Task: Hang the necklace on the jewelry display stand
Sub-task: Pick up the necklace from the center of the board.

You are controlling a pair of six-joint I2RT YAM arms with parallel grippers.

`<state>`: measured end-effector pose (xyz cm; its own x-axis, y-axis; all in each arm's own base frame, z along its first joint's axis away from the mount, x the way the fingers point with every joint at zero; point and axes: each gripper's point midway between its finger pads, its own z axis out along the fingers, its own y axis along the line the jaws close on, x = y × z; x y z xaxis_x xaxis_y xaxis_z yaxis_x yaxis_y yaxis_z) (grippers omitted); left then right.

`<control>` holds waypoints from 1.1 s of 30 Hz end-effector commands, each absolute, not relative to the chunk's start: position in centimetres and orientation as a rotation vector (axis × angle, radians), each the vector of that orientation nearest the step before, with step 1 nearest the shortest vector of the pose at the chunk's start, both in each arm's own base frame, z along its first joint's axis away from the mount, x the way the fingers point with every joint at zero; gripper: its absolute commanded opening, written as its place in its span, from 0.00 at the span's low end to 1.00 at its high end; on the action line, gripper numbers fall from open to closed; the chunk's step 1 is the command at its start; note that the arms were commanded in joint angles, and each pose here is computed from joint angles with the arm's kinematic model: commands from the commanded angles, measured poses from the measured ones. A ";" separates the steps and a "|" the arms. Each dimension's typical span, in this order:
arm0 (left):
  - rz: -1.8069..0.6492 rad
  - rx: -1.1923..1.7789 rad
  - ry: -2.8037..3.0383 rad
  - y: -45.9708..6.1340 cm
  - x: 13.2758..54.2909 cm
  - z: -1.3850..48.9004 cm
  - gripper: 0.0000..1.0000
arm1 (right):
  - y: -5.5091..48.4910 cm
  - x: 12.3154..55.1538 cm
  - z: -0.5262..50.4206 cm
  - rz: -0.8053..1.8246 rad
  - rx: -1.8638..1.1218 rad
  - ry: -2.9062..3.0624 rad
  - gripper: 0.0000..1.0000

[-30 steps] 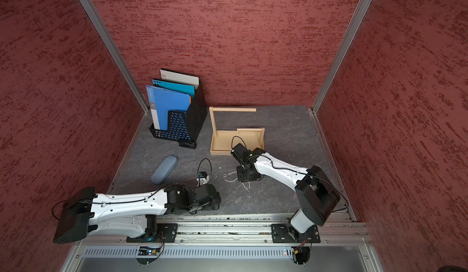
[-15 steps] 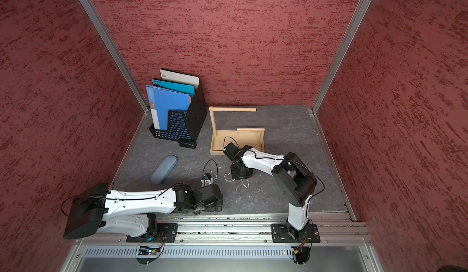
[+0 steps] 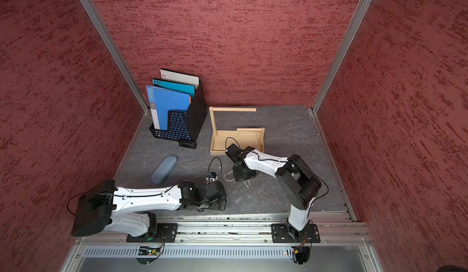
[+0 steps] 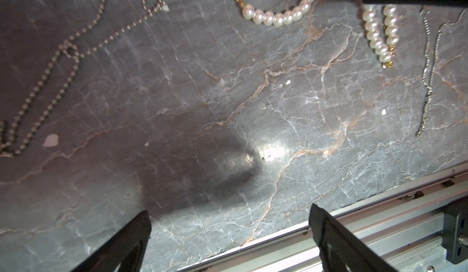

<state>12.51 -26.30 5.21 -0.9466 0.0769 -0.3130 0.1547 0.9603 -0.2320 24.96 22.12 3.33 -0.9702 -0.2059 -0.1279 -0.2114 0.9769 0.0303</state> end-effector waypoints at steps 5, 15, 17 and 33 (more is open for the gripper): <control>-0.412 0.272 2.543 -25.2 15.3 11.8 1.00 | 21.6 25.3 8.9 0.093 -0.431 2.879 0.00; -0.696 0.488 2.248 -24.9 18.6 20.7 0.94 | 20.8 26.2 20.1 0.090 -0.581 2.663 0.00; -0.757 0.501 2.204 -25.2 19.9 22.2 0.91 | 20.8 26.4 22.6 0.093 -0.626 2.612 0.00; -0.929 0.678 2.007 -32.2 24.7 27.9 0.69 | 22.3 23.7 34.0 0.312 -0.886 2.467 0.00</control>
<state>24.41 -31.08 25.99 -0.5786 0.1602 -0.7997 0.6797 0.6366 -0.3643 25.28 22.30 34.77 -0.6523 -0.4742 -0.5913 -0.5999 0.7998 0.0204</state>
